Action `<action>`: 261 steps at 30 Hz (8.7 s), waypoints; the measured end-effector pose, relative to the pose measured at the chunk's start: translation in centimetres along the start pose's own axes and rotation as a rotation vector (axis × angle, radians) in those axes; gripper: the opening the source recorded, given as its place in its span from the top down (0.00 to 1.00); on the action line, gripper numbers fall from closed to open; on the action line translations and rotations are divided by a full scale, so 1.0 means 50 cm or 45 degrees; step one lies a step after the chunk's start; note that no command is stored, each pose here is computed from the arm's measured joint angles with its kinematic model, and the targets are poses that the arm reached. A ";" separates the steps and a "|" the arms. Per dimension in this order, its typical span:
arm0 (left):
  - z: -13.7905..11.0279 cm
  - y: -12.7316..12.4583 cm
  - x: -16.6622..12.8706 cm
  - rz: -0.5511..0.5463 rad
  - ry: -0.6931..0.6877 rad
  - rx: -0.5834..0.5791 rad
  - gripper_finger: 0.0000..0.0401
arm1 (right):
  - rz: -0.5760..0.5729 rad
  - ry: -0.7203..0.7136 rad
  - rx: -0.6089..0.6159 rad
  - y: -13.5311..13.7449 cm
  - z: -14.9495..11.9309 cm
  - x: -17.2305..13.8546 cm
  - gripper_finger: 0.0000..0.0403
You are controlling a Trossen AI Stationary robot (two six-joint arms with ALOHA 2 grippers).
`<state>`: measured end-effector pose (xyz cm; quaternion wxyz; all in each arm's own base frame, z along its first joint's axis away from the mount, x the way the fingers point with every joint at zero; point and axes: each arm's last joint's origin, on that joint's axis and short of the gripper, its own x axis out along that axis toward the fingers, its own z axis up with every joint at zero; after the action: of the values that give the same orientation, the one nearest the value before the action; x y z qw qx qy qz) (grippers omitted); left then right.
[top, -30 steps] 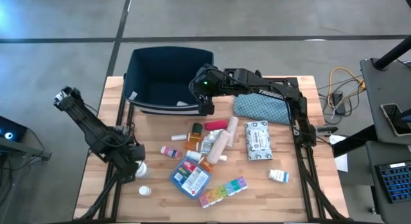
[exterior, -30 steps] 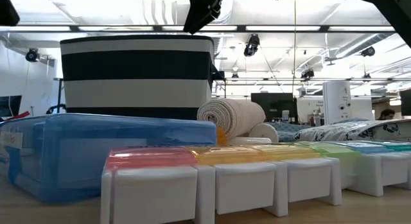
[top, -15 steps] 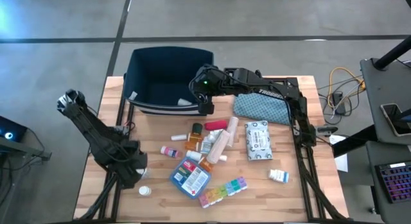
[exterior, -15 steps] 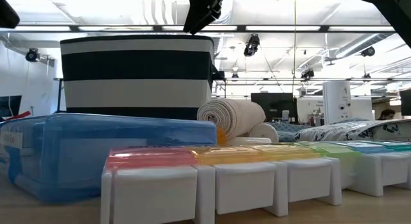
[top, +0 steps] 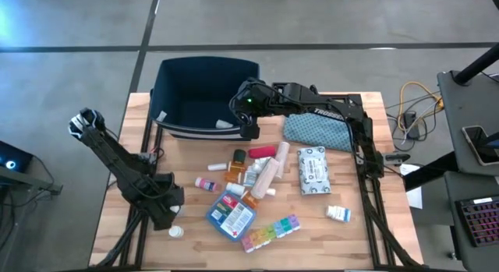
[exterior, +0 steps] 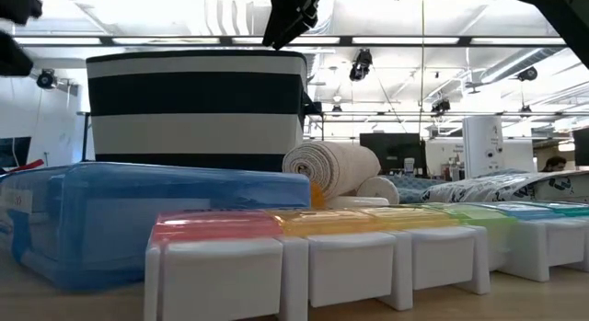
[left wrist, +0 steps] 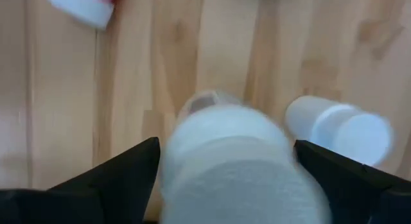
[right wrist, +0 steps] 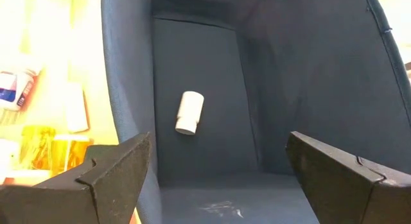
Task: Pick & place medical supplies in basket/bin
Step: Put the white and purple pill bottle into the blue bin, then put the brown bandage into the blue bin
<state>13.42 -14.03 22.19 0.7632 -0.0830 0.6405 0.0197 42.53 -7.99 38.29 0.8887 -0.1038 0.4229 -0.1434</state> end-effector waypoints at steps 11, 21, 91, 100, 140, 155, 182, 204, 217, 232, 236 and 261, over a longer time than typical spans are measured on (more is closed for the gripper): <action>-0.015 0.013 0.025 0.025 0.088 -0.023 0.22 | 0.001 0.002 0.014 0.000 0.000 0.000 0.14; -0.013 0.012 0.020 0.027 0.078 -0.023 0.33 | 0.002 0.004 -0.013 0.000 -0.001 0.002 0.14; 0.190 0.505 -0.290 0.726 -0.862 -0.585 0.25 | 0.021 0.152 0.197 -0.020 -0.041 -0.078 0.19; 0.166 0.490 -0.306 0.757 -0.854 -0.566 0.17 | 0.024 0.149 0.155 -0.020 -0.040 -0.078 0.19; -0.076 0.304 -0.269 -0.178 -0.734 -0.508 0.17 | 0.023 0.470 0.200 0.027 -0.116 -0.122 0.19; -0.094 0.301 -0.245 -0.198 -0.755 -0.483 0.17 | 0.111 0.448 0.254 0.124 -0.250 -0.043 0.19; -0.102 0.306 -0.227 -0.090 -0.604 -0.419 0.17 | 0.422 0.299 -0.904 0.196 -0.451 0.116 0.19; -0.090 0.311 -0.224 -0.063 -0.563 -0.463 0.17 | 0.562 0.349 -0.792 0.194 -0.449 0.205 0.19; -0.090 0.312 -0.224 -0.038 -0.564 -0.470 0.17 | 0.600 0.369 -0.665 0.191 -0.457 0.206 0.19; -0.090 0.312 -0.224 -0.039 -0.564 -0.469 0.17 | 0.594 0.415 -0.532 0.194 -0.466 0.206 0.19; -0.090 0.312 -0.224 -0.040 -0.564 -0.469 0.17 | 0.592 0.422 -0.510 0.194 -0.467 0.206 0.19; -0.090 0.312 -0.224 -0.037 -0.564 -0.469 0.17 | 0.646 0.640 -0.314 0.186 -0.439 0.176 0.25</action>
<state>4.92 1.51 30.83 0.8568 -0.2231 0.4425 0.1426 32.22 -3.68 15.49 0.7452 -0.0636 0.6542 0.1126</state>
